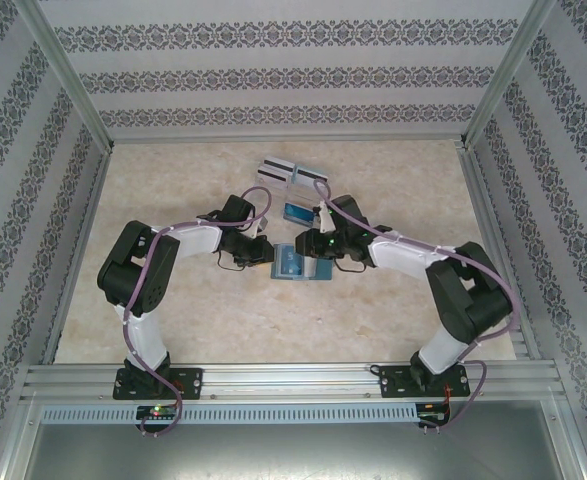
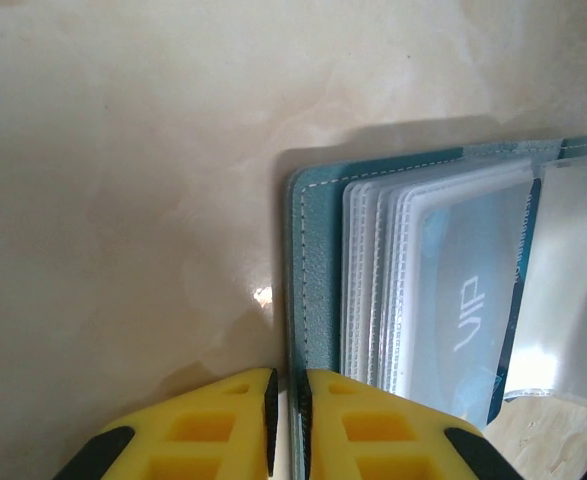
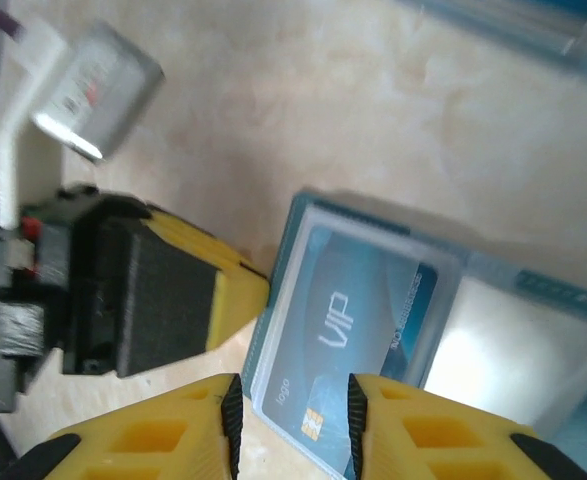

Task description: Put the credit cards into the card holder

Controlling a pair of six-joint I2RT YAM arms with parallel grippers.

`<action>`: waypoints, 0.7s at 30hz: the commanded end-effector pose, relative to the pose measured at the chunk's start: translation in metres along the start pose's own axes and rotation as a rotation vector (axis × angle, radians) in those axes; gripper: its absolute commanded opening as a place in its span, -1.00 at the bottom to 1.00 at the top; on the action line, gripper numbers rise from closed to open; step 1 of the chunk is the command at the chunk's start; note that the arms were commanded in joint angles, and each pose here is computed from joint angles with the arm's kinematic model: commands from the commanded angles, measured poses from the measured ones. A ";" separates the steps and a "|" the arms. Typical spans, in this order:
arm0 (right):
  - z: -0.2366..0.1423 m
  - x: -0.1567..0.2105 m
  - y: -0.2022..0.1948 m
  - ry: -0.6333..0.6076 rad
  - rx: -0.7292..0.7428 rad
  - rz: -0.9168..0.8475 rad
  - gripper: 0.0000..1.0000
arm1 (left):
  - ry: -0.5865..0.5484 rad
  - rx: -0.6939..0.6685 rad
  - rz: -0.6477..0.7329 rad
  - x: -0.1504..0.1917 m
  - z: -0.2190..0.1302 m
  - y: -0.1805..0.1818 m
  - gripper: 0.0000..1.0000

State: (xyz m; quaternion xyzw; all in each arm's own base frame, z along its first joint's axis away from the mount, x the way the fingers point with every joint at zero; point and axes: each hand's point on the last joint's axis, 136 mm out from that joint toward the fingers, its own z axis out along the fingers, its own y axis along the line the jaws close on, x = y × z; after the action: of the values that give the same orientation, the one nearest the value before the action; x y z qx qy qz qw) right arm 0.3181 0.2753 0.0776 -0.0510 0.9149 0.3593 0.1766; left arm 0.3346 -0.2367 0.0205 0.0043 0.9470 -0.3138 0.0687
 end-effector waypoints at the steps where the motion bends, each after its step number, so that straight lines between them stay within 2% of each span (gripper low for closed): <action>1: 0.016 0.016 -0.006 0.087 0.018 0.001 -0.28 | 0.031 0.004 0.019 0.008 0.014 -0.003 -0.66; 7: 0.023 0.021 -0.025 0.106 0.123 -0.019 -0.29 | 0.032 -0.004 0.023 0.009 0.013 -0.003 -0.66; 18: 0.042 0.023 -0.003 0.141 0.090 -0.060 -0.33 | 0.029 0.015 0.012 0.006 0.016 -0.005 -0.66; 21: 0.034 0.019 -0.005 0.130 0.107 -0.074 -0.30 | 0.032 0.008 0.014 0.008 0.016 -0.004 -0.66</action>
State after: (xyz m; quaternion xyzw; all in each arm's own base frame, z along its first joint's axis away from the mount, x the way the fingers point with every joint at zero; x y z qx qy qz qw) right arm 0.3075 0.3011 0.0415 -0.0919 0.9364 0.3144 0.1262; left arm 0.3348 -0.2368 0.0197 0.0038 0.9469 -0.3140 0.0683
